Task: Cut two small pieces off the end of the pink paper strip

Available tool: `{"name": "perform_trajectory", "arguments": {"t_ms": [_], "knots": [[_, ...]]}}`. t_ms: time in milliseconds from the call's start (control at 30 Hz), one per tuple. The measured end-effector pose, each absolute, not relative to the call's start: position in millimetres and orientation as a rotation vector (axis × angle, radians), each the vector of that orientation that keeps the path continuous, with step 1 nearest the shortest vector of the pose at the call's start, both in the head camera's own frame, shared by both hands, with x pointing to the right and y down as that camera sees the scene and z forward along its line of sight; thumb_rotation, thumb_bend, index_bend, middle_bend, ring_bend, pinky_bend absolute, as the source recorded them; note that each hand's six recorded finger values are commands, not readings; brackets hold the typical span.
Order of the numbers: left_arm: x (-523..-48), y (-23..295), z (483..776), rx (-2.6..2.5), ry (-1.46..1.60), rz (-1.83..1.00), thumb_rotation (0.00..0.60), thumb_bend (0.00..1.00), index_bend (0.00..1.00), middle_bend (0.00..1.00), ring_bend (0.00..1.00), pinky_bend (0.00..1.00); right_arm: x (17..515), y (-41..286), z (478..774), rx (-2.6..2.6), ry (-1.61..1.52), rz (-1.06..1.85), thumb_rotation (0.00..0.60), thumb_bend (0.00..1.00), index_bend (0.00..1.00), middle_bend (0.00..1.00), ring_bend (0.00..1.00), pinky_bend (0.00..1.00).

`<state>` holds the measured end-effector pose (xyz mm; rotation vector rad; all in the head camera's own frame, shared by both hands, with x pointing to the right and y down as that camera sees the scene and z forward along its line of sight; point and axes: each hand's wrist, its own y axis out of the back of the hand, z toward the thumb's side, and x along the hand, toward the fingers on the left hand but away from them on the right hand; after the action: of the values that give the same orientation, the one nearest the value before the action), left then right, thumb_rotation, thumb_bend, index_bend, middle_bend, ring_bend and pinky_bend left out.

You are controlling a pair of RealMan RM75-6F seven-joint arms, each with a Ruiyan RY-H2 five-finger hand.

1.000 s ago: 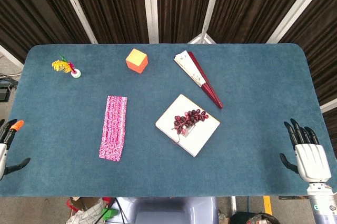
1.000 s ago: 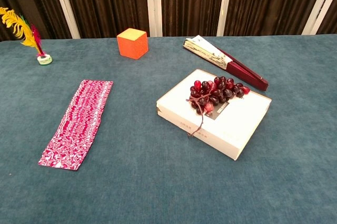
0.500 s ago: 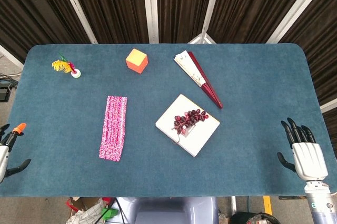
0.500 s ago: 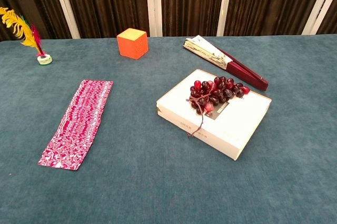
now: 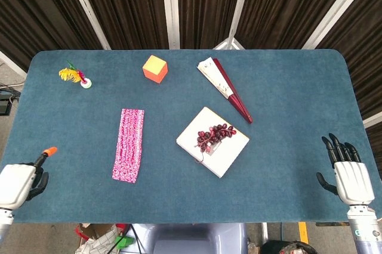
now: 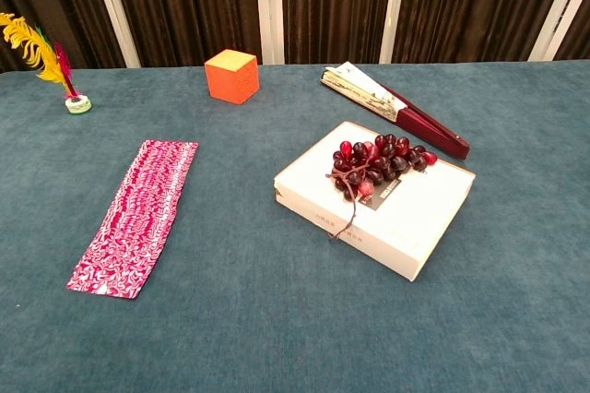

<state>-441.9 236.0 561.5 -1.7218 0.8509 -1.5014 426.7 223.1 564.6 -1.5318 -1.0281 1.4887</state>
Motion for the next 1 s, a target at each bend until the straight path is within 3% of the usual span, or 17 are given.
{"name": "perform_trajectory", "arguments": {"t_ms": [233,1000], "knots": [[-425.2,239.1,590.7,-1.8,0.651,-1.603,0.6,0.91,0.22,0.88,0.72,0.7,428.6,222.4,564.6,-1.531,-1.036,1.492,0.6,0.32,0.0,0.01,0.17,0.13],[-344.2,255.0,645.4,-2.005,0.294,-1.587,0.6,0.93,0.13,0.89,0.74,0.71,432.1,221.4,566.1,-1.521,-1.047,1.507,0.6,0.32,0.0,0.01,0.17,0.13]]}}
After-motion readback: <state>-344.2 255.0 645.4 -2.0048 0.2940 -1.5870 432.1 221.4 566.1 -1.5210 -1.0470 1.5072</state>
